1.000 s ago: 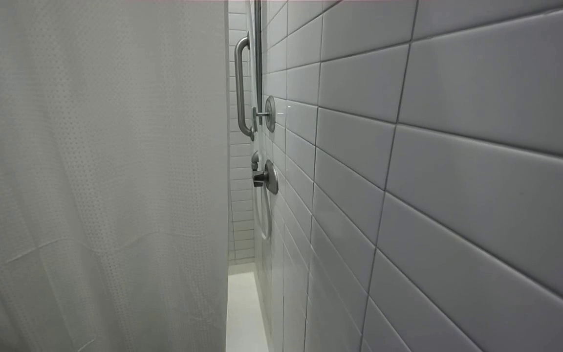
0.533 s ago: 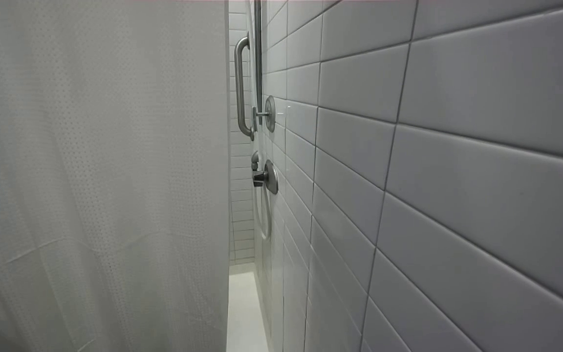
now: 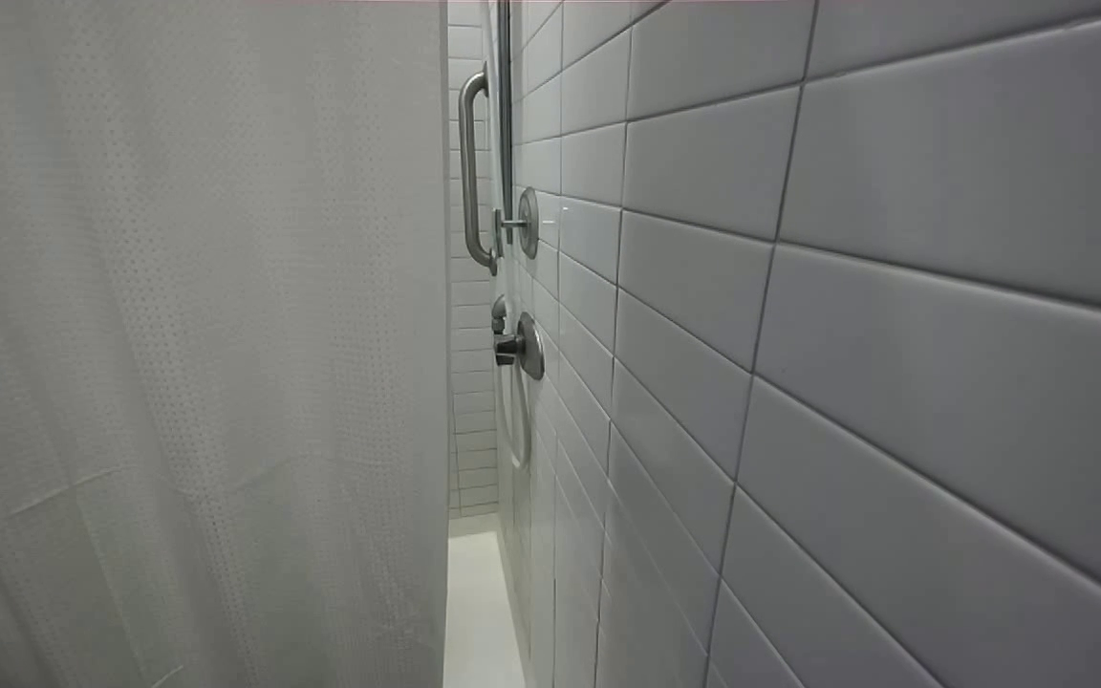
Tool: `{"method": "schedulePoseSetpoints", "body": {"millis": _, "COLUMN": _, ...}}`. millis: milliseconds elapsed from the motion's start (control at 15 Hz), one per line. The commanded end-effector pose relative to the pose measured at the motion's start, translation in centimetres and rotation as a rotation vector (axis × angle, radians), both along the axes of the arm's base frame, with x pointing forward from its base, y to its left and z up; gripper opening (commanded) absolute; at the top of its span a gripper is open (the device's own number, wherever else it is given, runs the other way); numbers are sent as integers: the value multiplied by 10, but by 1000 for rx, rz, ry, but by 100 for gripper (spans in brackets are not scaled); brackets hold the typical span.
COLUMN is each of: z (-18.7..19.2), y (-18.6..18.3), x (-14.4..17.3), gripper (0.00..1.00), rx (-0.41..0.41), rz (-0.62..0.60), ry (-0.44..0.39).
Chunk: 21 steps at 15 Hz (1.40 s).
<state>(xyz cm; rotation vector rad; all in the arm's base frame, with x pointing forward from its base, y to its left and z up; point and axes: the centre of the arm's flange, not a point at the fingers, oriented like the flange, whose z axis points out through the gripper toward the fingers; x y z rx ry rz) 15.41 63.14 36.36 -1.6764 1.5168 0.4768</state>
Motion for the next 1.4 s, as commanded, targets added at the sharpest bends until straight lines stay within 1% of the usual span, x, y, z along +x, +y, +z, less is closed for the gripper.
{"method": "schedulePoseSetpoints", "body": {"millis": 0, "z": 13, "y": 21, "x": -2, "gripper": 100, "rx": 80, "rz": 5, "ry": -6}}
{"method": "schedulePoseSetpoints", "body": {"millis": 267, "z": 22, "y": 39, "x": -4, "gripper": 100, "rx": 122, "rz": 0, "ry": 9}}
{"method": "schedulePoseSetpoints", "body": {"millis": 867, "z": 13, "y": 65, "x": 12, "gripper": 100, "rx": 170, "rz": -4, "ry": 30}}
{"method": "schedulePoseSetpoints", "body": {"millis": 933, "z": 12, "y": 68, "x": 14, "gripper": 96, "rx": 173, "rz": -3, "ry": 38}}
{"method": "schedulePoseSetpoints", "body": {"millis": 1000, "z": 11, "y": 71, "x": 15, "gripper": 74, "rx": 176, "rz": -1, "ry": 44}}
{"method": "schedulePoseSetpoints", "body": {"millis": 1067, "z": 12, "y": 74, "x": 15, "gripper": 71, "rx": 185, "rz": 2, "ry": 56}}
{"method": "schedulePoseSetpoints", "body": {"millis": 1133, "z": 12, "y": 75, "x": 15, "gripper": 70, "rx": 190, "rz": 3, "ry": 58}}
{"method": "schedulePoseSetpoints", "body": {"millis": 1333, "z": 20, "y": 77, "x": 11, "gripper": 49, "rx": 207, "rz": 0, "ry": 63}}
